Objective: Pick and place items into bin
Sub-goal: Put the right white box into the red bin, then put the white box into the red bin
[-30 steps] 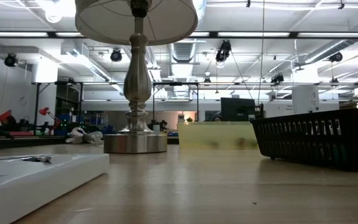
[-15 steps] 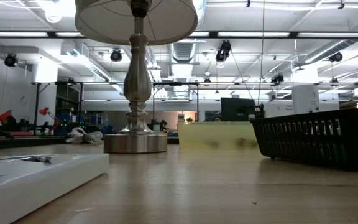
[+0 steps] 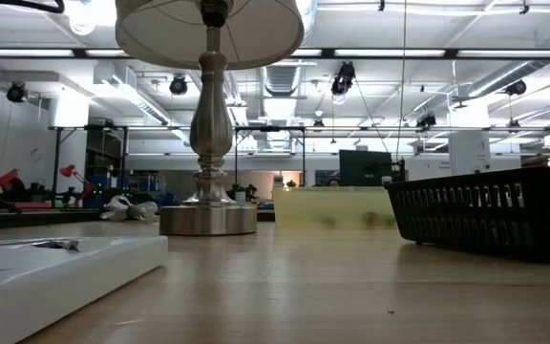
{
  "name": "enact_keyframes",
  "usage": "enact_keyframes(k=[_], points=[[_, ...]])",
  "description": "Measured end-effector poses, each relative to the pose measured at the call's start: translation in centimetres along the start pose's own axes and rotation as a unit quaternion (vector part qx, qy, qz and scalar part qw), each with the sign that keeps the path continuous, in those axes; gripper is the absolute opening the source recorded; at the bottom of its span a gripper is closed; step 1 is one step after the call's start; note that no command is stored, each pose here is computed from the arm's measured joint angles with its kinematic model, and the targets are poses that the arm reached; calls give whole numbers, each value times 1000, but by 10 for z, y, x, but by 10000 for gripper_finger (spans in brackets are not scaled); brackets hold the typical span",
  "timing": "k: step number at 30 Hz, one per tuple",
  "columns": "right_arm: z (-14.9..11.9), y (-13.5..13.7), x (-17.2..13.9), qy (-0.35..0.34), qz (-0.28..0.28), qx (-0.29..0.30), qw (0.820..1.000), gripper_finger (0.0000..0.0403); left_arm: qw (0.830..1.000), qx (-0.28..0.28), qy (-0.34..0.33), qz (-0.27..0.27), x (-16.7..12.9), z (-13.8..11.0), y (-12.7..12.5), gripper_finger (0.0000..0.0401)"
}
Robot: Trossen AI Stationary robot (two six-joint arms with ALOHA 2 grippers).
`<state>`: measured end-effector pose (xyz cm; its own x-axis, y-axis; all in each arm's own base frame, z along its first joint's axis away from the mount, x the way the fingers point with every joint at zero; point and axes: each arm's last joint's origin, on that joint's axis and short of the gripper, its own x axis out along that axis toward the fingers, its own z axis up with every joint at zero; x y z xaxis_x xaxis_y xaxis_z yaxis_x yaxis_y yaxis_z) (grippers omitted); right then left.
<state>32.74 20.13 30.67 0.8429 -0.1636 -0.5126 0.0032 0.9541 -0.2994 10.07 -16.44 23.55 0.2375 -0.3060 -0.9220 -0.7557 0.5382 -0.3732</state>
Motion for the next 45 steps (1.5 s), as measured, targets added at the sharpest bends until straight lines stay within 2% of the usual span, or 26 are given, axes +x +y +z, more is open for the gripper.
enact_keyframes(k=[4,7,10,20,23,26,30,32,36,39,45], points=[[0,0,0,0,0,0,1000,57,1000,1,29,11,-1,-1,2,205],[0,0,0,0,0,-6,1000,57,997,-4,70,28,-2,-3,3,222],[0,0,0,0,0,-12,1000,56,995,-5,89,35,-2,-5,4,227],[0,-1,0,0,-1,-8,1000,56,996,-14,72,48,-6,-3,5,228],[0,-1,0,0,-1,7,1000,56,1000,11,13,6,-11,-1,-2,228],[1,-1,1,-2,-1,45,999,56,995,48,-75,-49,-19,2,-12,228],[2,-2,2,-9,0,79,997,56,969,69,-189,-141,-27,4,-26,228],[3,-2,2,-12,0,82,997,56,954,71,-223,-186,-26,4,-33,228],[3,-3,6,-20,1,92,996,57,935,91,-245,-238,-20,2,-46,228],[3,-1,9,-36,31,73,996,68,933,97,-247,-243,-15,0,-51,228],[3,9,19,-63,92,-1,994,113,935,101,-251,-228,-6,0,-53,228]])
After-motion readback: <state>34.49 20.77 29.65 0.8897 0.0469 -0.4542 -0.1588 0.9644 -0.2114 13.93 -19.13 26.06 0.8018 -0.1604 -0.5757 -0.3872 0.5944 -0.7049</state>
